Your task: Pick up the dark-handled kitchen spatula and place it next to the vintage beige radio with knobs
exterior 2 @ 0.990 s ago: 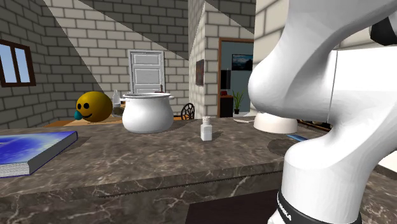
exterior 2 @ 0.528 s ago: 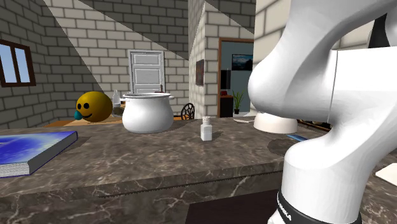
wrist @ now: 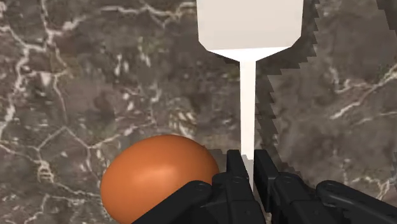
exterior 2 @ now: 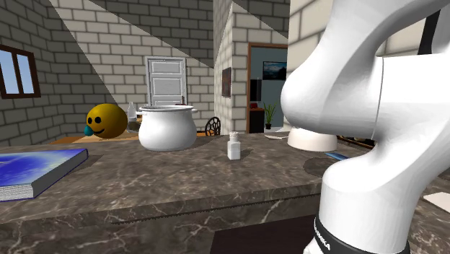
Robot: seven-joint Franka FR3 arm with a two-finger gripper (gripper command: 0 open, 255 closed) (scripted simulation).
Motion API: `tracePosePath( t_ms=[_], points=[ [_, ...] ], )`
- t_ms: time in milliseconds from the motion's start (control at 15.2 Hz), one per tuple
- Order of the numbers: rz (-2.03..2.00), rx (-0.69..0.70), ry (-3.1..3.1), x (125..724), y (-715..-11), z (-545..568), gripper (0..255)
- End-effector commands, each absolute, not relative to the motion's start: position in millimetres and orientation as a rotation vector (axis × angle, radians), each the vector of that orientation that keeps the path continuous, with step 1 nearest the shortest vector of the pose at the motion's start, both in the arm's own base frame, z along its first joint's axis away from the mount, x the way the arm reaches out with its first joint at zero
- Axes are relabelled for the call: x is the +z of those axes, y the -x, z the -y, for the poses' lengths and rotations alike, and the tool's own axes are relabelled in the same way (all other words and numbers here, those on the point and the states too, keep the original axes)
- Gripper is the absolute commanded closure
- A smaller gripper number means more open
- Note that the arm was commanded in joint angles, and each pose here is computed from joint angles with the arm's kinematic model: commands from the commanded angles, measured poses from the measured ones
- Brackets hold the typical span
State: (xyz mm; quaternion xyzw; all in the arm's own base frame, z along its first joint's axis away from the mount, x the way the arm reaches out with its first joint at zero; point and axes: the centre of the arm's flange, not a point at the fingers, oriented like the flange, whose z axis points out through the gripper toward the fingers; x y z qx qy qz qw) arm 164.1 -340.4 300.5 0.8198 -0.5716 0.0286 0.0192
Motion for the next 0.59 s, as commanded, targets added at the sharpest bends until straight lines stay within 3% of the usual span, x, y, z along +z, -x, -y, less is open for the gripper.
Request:
tracePosePath(
  t_ms=[0,330,396,528],
  points=[
    [1.777,0.085,-2.544,297.5,-163.0,339.7,255],
    [1.777,0.085,-2.544,297.5,-163.0,339.8,255],
    [1.777,0.085,-2.544,297.7,-163.0,339.7,0],
    [1.777,0.085,-2.544,297.9,-164.3,339.9,0]
  ],
)
